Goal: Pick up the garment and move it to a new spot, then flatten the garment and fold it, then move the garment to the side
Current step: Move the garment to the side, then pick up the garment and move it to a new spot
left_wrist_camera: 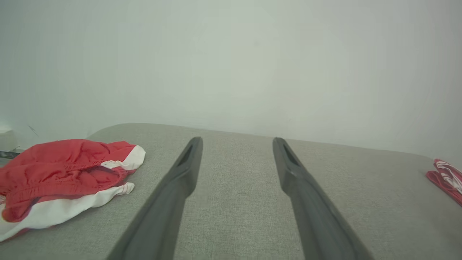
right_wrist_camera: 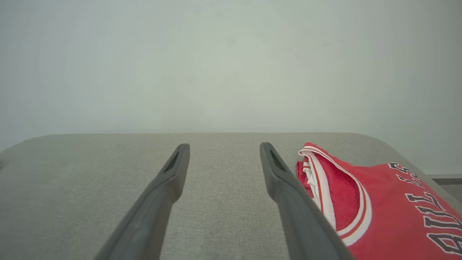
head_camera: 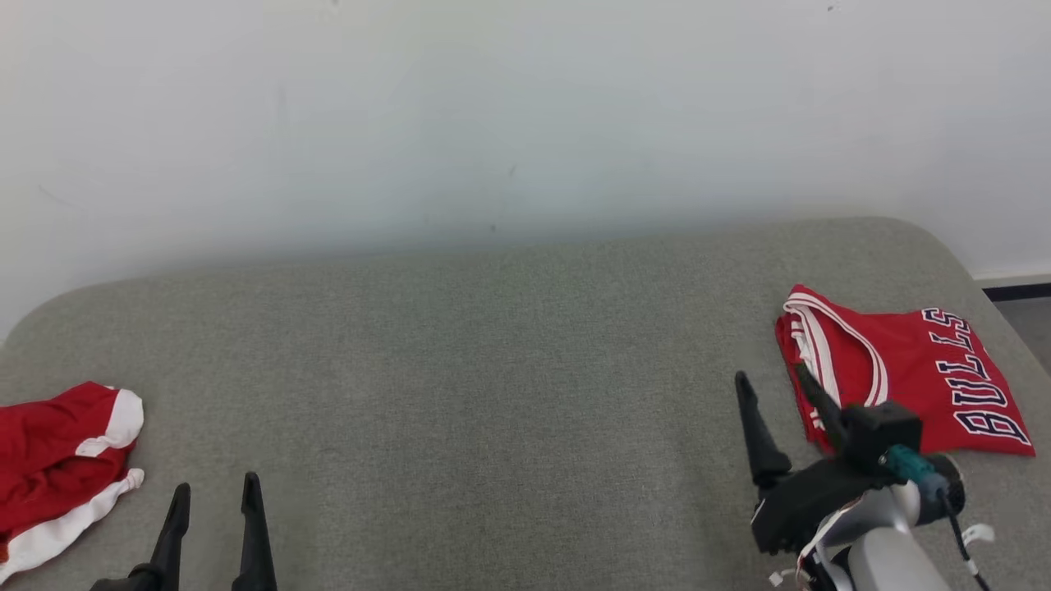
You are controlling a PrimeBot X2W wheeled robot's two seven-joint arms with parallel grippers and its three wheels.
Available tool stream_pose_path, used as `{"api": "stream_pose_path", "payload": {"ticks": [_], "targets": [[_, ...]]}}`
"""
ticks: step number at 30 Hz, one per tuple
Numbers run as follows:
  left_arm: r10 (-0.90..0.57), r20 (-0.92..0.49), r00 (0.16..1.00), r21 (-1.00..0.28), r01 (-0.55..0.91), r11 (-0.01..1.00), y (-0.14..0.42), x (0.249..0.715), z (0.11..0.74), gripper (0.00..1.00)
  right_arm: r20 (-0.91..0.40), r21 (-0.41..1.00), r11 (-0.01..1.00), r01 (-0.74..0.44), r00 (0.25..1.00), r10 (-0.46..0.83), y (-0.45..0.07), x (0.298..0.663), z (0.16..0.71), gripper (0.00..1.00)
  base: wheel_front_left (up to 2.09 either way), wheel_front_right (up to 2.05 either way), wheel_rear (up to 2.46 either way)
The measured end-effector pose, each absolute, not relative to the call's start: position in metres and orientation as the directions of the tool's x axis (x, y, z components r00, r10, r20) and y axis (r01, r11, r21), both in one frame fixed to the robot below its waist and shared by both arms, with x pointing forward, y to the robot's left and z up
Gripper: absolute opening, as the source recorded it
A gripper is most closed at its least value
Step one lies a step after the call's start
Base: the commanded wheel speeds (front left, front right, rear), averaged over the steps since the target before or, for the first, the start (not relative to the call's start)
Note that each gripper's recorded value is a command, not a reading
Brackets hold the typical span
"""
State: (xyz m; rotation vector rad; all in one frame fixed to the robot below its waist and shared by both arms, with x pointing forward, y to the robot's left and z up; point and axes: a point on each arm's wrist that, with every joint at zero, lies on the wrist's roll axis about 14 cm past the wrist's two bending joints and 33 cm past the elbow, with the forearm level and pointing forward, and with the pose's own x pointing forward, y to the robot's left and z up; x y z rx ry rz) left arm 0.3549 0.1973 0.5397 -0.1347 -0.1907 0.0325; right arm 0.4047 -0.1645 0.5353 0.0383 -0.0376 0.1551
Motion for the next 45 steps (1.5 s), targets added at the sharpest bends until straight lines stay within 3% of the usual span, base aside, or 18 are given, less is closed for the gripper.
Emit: {"api": "stream_pose_path", "payload": {"ticks": [6, 17, 35, 45], "targets": [[0.066, 0.196, 0.978, -0.139, -0.039, 0.990, 0.204, 0.345, 0.542, 1.00, 0.032, 0.058, 0.979, -0.198, 0.980, 0.196, -0.142, 0.385, 0.526, 1.00, 0.00, 0.00, 0.00], [0.041, 0.177, 0.983, -0.139, -0.017, 0.990, 0.194, 0.338, 0.535, 1.00, 0.023, 0.074, 0.986, -0.149, 0.989, 0.148, -0.154, 0.358, 0.521, 1.00, 0.00, 0.00, 0.00], [0.042, 0.164, 0.986, -0.143, -0.018, 0.990, 0.194, 0.338, 0.530, 1.00, 0.010, 0.088, 0.986, -0.143, 0.990, 0.143, -0.155, 0.353, 0.520, 1.00, 0.00, 0.00, 0.00], [0.112, 0.161, 0.981, -0.149, -0.088, 0.985, 0.216, 0.323, 0.527, 1.00, -0.006, 0.103, 0.969, -0.223, 0.974, 0.225, -0.126, 0.361, 0.517, 1.00, 0.00, 0.00, 0.00]]}}
